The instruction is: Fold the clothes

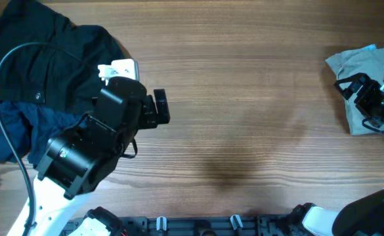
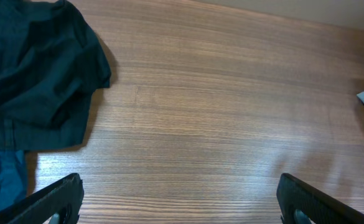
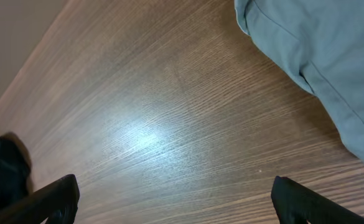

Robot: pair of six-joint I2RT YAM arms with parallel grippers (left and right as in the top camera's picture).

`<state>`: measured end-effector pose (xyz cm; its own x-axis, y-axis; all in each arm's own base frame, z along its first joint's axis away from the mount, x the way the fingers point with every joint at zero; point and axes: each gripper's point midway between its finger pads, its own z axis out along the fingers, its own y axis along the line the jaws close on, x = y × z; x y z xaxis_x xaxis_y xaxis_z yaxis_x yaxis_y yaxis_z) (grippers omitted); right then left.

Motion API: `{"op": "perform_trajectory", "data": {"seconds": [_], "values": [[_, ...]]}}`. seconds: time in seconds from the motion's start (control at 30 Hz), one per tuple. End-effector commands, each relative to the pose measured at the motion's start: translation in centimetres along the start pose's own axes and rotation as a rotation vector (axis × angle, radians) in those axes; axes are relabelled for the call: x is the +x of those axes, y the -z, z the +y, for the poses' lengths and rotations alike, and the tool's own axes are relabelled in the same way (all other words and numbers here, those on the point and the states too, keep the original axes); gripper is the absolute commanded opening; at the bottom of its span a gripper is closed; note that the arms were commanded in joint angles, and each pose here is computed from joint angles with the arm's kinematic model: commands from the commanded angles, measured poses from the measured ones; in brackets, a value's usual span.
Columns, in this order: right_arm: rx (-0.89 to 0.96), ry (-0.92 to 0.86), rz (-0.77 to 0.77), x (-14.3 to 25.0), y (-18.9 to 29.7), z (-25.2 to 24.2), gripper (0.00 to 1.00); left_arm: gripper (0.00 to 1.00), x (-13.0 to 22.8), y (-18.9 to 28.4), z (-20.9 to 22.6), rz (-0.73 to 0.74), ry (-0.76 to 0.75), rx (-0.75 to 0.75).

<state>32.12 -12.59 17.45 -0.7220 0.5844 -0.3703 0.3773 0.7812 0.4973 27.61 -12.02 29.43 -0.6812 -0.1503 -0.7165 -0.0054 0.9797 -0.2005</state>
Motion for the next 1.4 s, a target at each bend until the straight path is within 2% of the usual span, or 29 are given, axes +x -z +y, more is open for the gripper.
{"op": "perform_trajectory", "data": {"seconds": [0.0, 0.23, 0.37, 0.47, 0.53, 0.63, 0.73, 0.83, 1.17, 1.37], "values": [[0.008, -0.008, 0.006, 0.0, -0.3, -0.2, 1.0, 1.0, 0.1, -0.1, 0.1, -0.002, -0.005, -0.01], [0.008, -0.007, 0.005, 0.0, -0.3, -0.2, 1.0, 1.0, 0.3, -0.1, -0.3, 0.012, -0.003, 0.013], [0.008, -0.007, 0.005, 0.0, -0.3, -0.2, 1.0, 1.0, 0.8, -0.1, 0.4, 0.031, -0.017, -0.022], [0.008, -0.007, 0.005, 0.0, -0.3, -0.2, 1.0, 1.0, -1.1, -0.1, 0.3, -0.062, 0.007, -0.03], [0.008, -0.007, 0.004, -0.1, -0.3, -0.2, 1.0, 1.0, -4.0, 0.0, 0.0, -0.171, 0.011, -0.001], [0.008, -0.005, 0.001, -0.1, -0.3, -0.2, 1.0, 1.0, -8.0, 0.2, -1.4, -0.321, -0.081, 0.166], [0.008, 0.0, -0.006, -0.3, -0.3, -0.2, 1.0, 1.0, -9.2, 1.5, -1.4, -0.47, -0.186, 0.356], [0.007, 0.008, -0.019, -0.7, -0.3, -0.2, 1.0, 1.0, -7.3, 2.2, 0.0, -0.587, -0.203, 0.426], [0.007, 0.009, -0.02, -0.7, -0.3, -0.2, 1.0, 1.0, 4.8, -2.0, 5.5, -0.751, -0.181, 0.373], [0.007, 0.009, -0.021, -0.7, -0.3, -0.2, 1.0, 1.0, 7.6, -3.4, 8.2, -0.753, -0.143, 0.301]]}}
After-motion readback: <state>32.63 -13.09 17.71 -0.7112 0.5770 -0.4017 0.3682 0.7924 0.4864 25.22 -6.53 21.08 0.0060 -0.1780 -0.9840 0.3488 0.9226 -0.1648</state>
